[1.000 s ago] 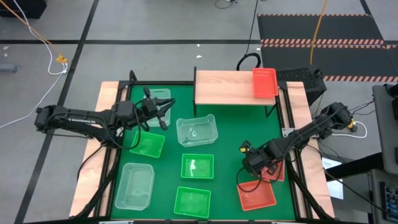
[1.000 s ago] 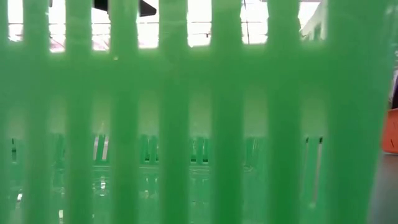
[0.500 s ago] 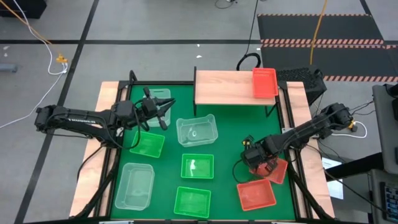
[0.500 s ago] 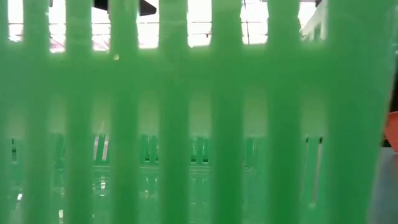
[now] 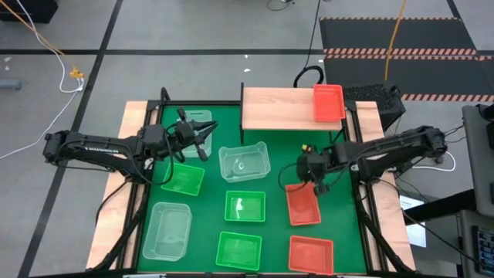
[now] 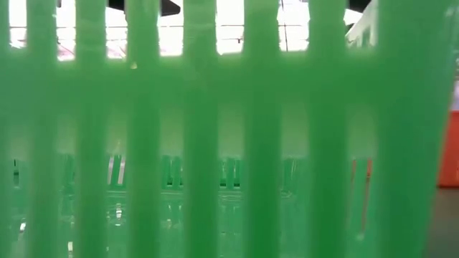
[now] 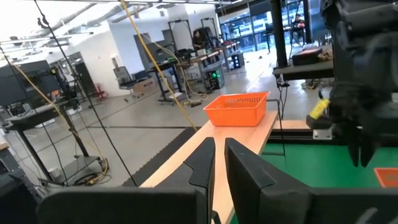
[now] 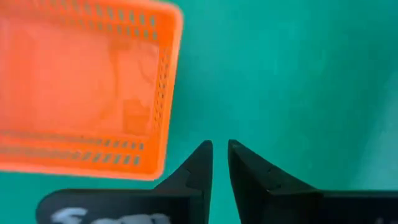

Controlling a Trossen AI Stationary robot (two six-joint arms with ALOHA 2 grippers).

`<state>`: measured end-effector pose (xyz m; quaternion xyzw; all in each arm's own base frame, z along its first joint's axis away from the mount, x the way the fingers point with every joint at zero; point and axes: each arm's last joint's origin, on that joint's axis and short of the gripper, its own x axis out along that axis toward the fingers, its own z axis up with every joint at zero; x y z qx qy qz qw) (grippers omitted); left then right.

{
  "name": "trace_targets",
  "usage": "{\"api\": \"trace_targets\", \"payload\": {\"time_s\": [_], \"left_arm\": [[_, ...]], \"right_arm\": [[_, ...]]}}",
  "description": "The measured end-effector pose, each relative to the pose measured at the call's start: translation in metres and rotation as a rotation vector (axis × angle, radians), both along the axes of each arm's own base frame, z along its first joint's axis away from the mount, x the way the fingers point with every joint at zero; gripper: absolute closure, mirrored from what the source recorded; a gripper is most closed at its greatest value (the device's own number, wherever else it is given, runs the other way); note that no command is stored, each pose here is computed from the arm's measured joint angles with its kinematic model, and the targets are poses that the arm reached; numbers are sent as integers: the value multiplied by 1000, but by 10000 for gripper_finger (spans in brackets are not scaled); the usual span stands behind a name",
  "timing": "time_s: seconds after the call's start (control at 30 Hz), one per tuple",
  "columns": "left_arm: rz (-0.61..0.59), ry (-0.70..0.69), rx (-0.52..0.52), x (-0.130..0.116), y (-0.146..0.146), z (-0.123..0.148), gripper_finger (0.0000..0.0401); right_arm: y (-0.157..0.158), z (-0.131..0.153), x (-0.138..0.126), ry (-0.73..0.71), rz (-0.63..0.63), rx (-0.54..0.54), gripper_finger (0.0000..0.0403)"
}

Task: Stack baskets on shelf by color
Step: Adjust the orange bin on the shelf

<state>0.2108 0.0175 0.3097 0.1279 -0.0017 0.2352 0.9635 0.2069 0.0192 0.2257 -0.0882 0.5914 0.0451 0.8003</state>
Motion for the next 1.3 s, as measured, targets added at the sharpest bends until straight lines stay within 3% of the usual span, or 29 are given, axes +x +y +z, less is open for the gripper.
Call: {"api": "trace_targets", "payload": {"time_s": [0.07,0.2,0.27,0.5,0.7,0.93,1.03,1.3], "left_arm": [[0,2,0,0,0,0,359],[-1,4,-6,0,0,-1,359],[-1,0,-15,0,0,-1,359],[-3,6,-52,0,0,-3,359],[-11,-15,-93,0,0,-3,359],[-142,-15,-131,19,-4,-13,359],[-146,-39,-171,31,-3,-21,356],[-136,-13,-190,46,1,-25,301]], "right_arm": [[1,7,-1,-65,-74,84,341],[14,21,5,-194,-216,351,325],[26,24,7,-233,-225,398,320],[79,23,3,-321,-105,320,319],[109,28,-9,-408,-49,337,319],[108,18,-24,-293,-146,250,319],[108,18,-24,-290,-130,233,319],[109,15,-17,-360,-85,267,318]]}}
